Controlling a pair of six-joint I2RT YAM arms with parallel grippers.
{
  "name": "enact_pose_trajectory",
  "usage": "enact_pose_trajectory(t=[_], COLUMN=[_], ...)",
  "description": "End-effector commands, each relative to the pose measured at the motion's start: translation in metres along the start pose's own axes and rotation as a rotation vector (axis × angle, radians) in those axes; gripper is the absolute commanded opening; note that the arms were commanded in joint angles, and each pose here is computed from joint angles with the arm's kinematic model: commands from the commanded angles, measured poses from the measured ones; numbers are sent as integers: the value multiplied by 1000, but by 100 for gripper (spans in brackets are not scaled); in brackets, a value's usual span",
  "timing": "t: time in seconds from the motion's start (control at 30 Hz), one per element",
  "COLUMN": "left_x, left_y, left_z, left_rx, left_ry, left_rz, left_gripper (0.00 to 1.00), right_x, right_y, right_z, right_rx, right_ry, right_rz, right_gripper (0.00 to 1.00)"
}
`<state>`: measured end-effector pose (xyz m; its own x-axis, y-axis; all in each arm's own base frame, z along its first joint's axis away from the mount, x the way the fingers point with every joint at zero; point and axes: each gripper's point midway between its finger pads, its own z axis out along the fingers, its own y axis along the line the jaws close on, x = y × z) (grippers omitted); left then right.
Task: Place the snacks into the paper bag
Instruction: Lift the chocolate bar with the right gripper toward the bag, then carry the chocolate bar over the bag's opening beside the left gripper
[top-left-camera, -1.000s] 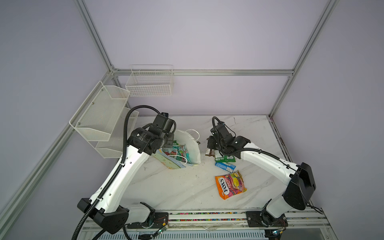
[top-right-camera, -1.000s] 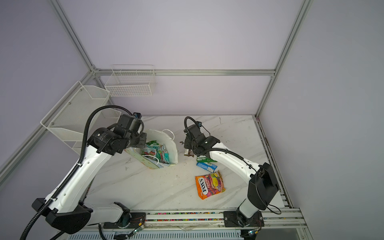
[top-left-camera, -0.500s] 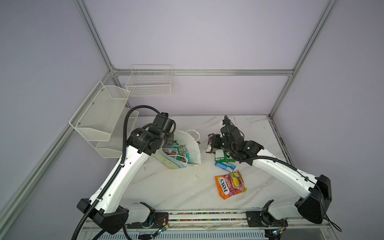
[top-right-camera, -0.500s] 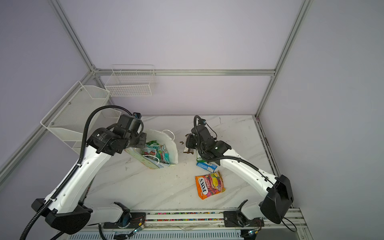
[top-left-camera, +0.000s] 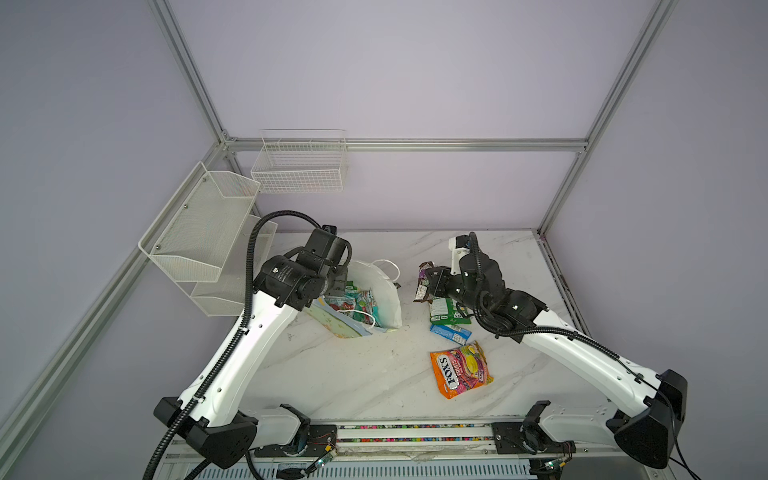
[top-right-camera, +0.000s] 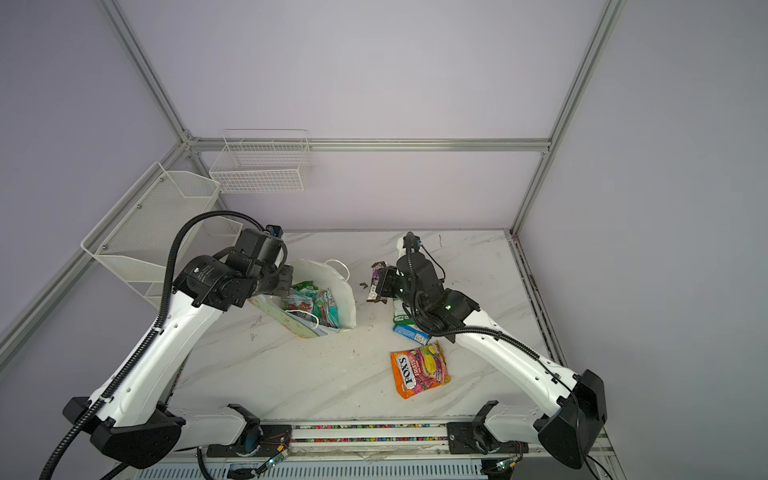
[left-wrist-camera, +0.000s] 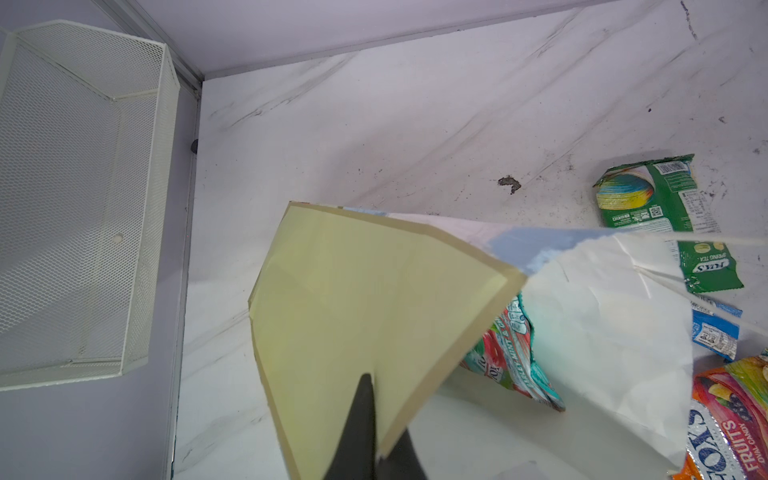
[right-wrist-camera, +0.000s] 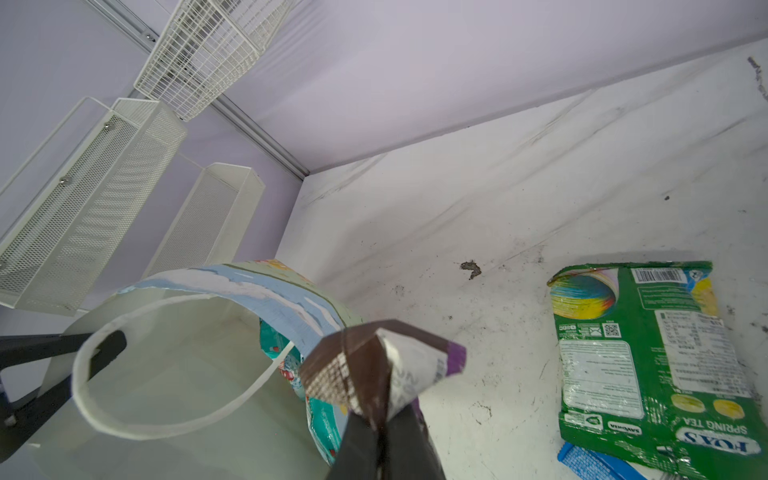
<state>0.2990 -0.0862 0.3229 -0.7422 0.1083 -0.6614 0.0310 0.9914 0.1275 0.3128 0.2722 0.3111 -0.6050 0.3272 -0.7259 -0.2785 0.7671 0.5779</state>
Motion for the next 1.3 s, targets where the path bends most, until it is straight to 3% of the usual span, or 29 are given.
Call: enact_pose_trajectory(t=[0.0, 0.73, 1.27], left_x=[-13, -12, -13], left_y=[1, -1, -4], left_z=[-15, -14, -14], left_rx=[20, 22, 40], left_ry=[-52, -48, -55], left_rz=[-28, -25, -25], left_gripper=[0, 0, 0], right_x=[-15, -22, -15], right_y=[15, 54, 112], right_z=[-12, -35, -59], right_rx=[-80, -276, -427], right_ry=[-58, -82, -91], right_rz=[-13, -71, -169], right_gripper=[3, 0, 0])
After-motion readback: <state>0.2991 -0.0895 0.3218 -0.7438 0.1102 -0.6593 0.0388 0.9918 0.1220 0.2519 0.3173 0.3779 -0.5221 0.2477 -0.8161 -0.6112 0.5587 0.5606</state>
